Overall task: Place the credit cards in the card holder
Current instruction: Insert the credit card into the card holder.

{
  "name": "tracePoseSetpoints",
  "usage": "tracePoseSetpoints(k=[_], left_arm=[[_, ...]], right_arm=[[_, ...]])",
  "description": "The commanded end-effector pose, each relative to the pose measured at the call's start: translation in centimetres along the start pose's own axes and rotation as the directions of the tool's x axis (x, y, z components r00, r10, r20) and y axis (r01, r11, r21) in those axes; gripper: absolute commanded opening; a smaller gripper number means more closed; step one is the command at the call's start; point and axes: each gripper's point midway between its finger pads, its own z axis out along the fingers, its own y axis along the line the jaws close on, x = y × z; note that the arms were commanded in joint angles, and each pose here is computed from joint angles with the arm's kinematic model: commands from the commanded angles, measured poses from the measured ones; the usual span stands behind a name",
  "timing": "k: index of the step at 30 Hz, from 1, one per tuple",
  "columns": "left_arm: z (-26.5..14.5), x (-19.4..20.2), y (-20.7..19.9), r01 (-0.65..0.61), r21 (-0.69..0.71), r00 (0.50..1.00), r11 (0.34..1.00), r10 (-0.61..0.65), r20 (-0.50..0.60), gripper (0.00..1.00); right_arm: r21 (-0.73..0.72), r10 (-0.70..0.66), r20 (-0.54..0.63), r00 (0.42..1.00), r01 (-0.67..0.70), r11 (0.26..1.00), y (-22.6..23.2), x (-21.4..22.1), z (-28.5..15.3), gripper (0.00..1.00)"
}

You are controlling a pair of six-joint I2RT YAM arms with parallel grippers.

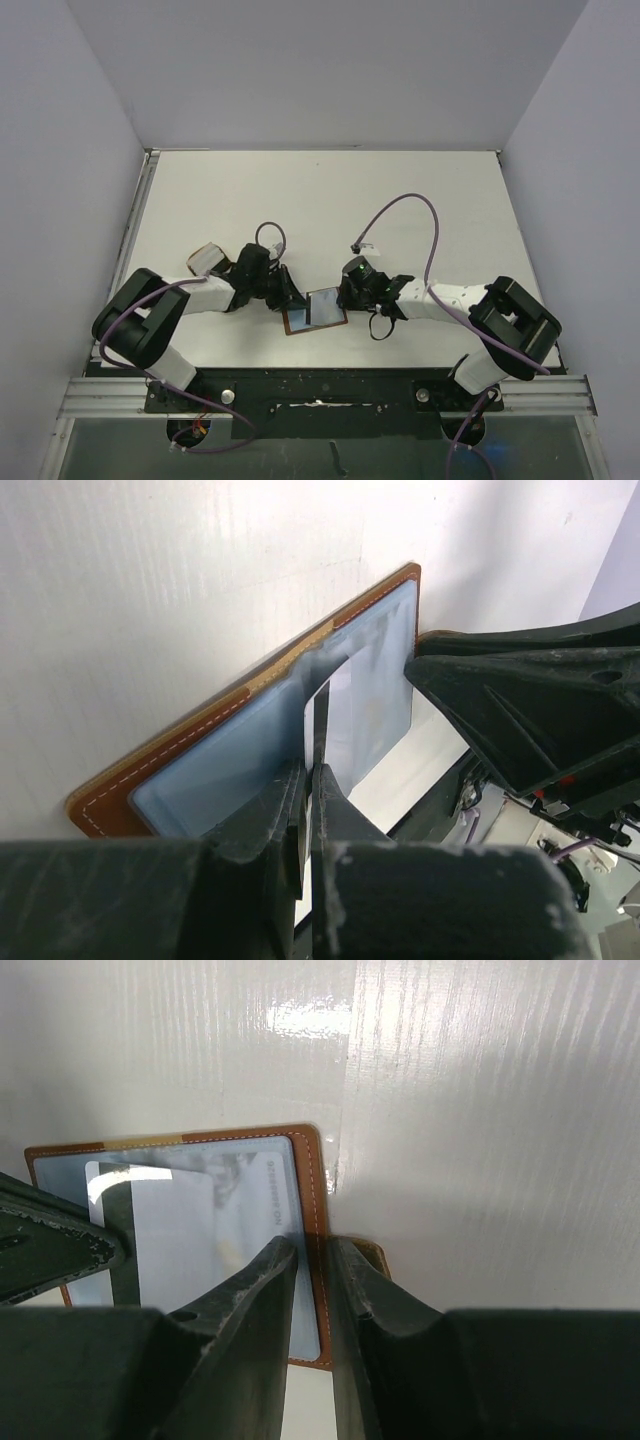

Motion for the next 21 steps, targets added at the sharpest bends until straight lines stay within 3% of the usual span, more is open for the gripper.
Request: tracePoseSetpoints(k=[1,21], left_arm=[[-0.28,-1.19,0.29,-0.001,-0.022,0.994,1.000,0.003,0.113,0.00],[-0.47,-0.75,-0.40,0.021,0.008,0.982,1.000,-0.022,0.187,0.00]], right_arm=[[0.058,0.024,-0.112,0.993,-0.018,0.998,-1.70,4.17,0.25,0.21],[0.090,0.110,-0.104,0.988,-0.101,0.991,-2.27,4.77,-0.29,0.19]])
